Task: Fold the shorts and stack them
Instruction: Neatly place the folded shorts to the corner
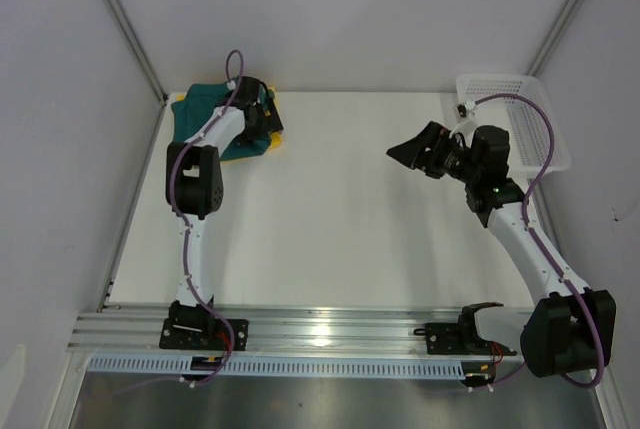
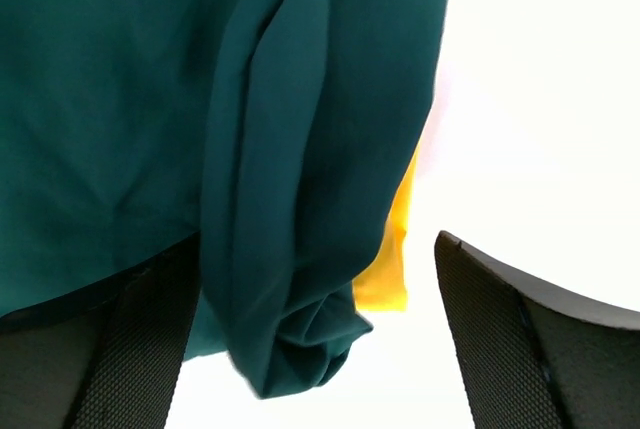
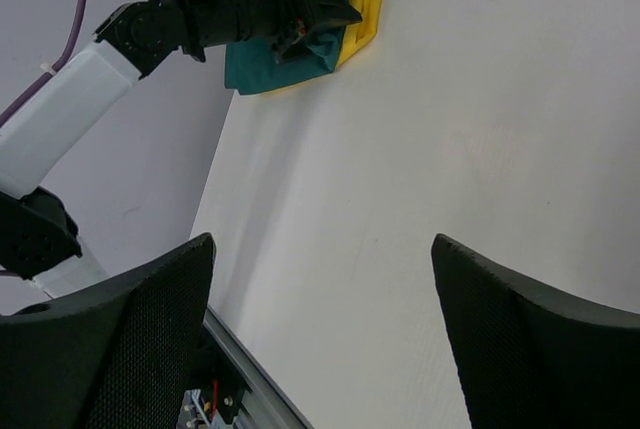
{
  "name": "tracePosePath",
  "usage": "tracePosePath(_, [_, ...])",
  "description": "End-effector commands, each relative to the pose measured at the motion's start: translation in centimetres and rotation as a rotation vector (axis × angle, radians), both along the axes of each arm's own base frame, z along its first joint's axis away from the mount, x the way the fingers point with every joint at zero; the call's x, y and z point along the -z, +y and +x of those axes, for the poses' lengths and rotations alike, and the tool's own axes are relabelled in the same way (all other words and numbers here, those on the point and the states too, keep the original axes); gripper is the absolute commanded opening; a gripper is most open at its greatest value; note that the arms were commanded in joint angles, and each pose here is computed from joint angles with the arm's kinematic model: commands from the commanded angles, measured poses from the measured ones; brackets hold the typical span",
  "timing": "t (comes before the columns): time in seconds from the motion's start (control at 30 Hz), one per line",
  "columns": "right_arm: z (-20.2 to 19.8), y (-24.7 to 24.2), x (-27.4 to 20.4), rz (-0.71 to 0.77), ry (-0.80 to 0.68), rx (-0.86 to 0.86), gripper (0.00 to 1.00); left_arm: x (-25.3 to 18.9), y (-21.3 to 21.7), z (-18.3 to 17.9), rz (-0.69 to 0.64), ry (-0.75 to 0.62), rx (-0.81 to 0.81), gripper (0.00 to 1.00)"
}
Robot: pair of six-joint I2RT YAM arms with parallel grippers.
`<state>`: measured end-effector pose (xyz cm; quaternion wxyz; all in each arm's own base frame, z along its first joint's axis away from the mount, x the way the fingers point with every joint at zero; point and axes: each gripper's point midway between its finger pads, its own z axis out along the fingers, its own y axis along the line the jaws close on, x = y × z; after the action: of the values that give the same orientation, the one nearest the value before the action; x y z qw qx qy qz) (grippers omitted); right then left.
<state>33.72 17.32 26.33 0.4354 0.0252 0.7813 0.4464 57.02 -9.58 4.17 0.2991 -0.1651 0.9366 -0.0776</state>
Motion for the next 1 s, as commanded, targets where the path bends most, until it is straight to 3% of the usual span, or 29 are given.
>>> tracePosePath(0.0, [-0.5, -0.3, -0.7, -0.010, -0.023, -0.014, 0.91, -5.1, 0.7, -0.9, 0.010, -0.085, -0.009, 0.98])
tracePosePath(0.23, [-1.2, -0.8, -1.5, -0.014, -0.044, -0.002, 0.91, -9.1, 3.1, -7.2, 0.054, -0.105, -0.015, 0.99])
tracePosePath(0.27, [-1.3, -0.8, -1.4, -0.016, -0.042, -0.001, 0.91, -12.0, 3.1, -7.8, 0.045, -0.170, -0.015, 0.99])
tracePosePath(0.4, [-2.2, -1.2, -1.0, -0.046, -0.044, 0.005, 0.91, -16.1, 3.0, -10.6, 0.009, -0.258, -0.004, 0.99])
tracePosePath(0.43, [-2.5, -1.5, -1.1, -0.056, -0.059, 0.017, 0.92, -14.5, 2.9, -12.3, -0.003, -0.223, 0.002, 0.99])
tracePosePath(0.47, [-2.7, -1.8, -0.8, -0.068, -0.057, 0.028, 0.92, -17.0, 2.4, -13.4, -0.042, -0.290, 0.017, 0.99])
tracePosePath(0.53, [-3.2, -3.0, -0.9, -0.117, -0.081, 0.078, 0.93, -16.0, 1.8, -15.7, -0.086, -0.313, 0.018, 0.99])
tracePosePath(0.57, [-3.4, -3.4, -0.6, -0.140, -0.088, 0.100, 0.93, -19.2, 1.2, -16.6, -0.118, -0.416, 0.030, 0.99])
tracePosePath(0.63, [-3.3, -5.8, 0.0, -0.217, -0.096, 0.228, 0.94, -18.3, 1.1, -18.9, -0.118, -0.411, 0.040, 0.99])
tracePosePath(0.73, [-5.3, -7.9, -1.2, -0.250, -0.224, 0.330, 0.95, -18.6, 0.8, -22.4, -0.124, -0.425, 0.059, 0.99])
tracePosePath(0.8, [-6.3, -8.4, -0.3, -0.267, -0.250, 0.345, 0.99, -19.7, 0.5, -24.9, -0.168, -0.483, 0.076, 0.99])
tracePosePath(0.87, [-7.6, -8.8, -0.9, -0.275, -0.309, 0.359, 0.99, -18.0, 0.1, -27.0, -0.218, -0.494, 0.088, 0.99])
tracePosePath(0.93, [-8.4, -8.9, 0.2, -0.275, -0.304, 0.360, 0.99, -20.5, 0.2, -29.1, -0.263, -0.619, 0.094, 0.99])
tracePosePath(0.97, [-8.9, -9.2, -0.1, -0.265, -0.323, 0.382, 1.00, -18.2, 0.3, -30.0, -0.264, -0.593, 0.092, 0.99])
